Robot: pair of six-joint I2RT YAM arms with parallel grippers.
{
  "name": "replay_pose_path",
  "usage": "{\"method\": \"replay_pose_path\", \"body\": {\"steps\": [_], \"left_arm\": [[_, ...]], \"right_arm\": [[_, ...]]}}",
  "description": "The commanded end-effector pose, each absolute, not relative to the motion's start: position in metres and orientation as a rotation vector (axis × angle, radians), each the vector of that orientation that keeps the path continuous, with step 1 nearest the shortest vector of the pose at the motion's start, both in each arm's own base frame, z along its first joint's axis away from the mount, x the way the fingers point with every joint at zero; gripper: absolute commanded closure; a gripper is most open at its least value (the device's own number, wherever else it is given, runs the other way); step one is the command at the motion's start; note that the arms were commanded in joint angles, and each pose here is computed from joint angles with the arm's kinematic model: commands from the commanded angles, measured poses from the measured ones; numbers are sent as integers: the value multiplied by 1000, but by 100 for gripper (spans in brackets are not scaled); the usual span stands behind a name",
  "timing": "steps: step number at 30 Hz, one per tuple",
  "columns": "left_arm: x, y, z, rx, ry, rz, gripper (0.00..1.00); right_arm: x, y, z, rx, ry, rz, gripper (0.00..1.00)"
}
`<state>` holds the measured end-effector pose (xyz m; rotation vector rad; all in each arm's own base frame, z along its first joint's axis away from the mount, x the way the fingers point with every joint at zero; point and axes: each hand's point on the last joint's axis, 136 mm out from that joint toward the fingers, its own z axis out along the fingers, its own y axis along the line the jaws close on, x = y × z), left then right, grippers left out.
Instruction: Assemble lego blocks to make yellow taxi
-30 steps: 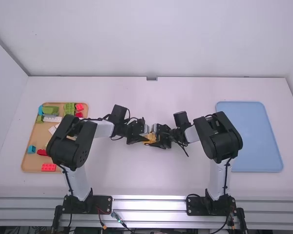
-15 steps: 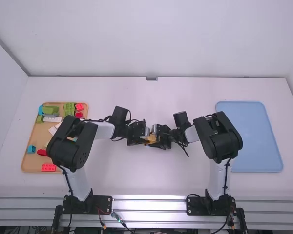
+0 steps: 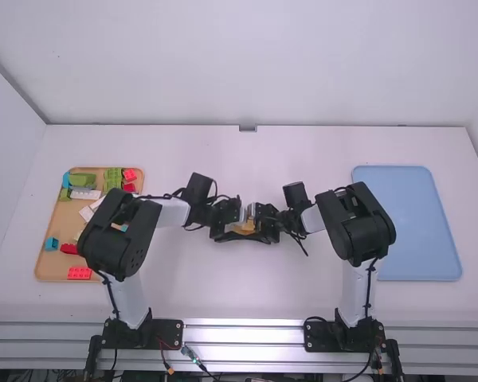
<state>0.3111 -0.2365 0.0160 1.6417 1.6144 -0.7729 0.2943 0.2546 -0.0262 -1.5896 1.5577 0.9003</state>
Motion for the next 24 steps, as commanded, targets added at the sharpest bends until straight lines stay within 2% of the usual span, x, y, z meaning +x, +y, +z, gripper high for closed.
{"method": "replay_pose_path", "body": {"steps": [1,13,14,15,16,17,24], "left_arm": [[321,-239,33,1620,1584,-759,29],[335,-232,76,1499,1592,-762,27],[336,-231,79,1485,1607,-760,34],[336,-231,80,1473,1627,-761,55],[337,-231,80,1470,1634,-756,71],[337,-230,76,1470,1663,-741,97],[325,-229,51,1503,1767,-741,98]], "right_arm": [[293,250,-39,-1606,1611,865,44],[293,250,-39,-1605,1611,864,44],[293,250,-39,-1605,1610,864,44],[293,250,-39,-1605,1610,864,44],[293,250,-39,-1605,1610,864,44],[293,250,-39,-1605,1610,864,44],[293,250,-39,-1604,1606,867,44]]}}
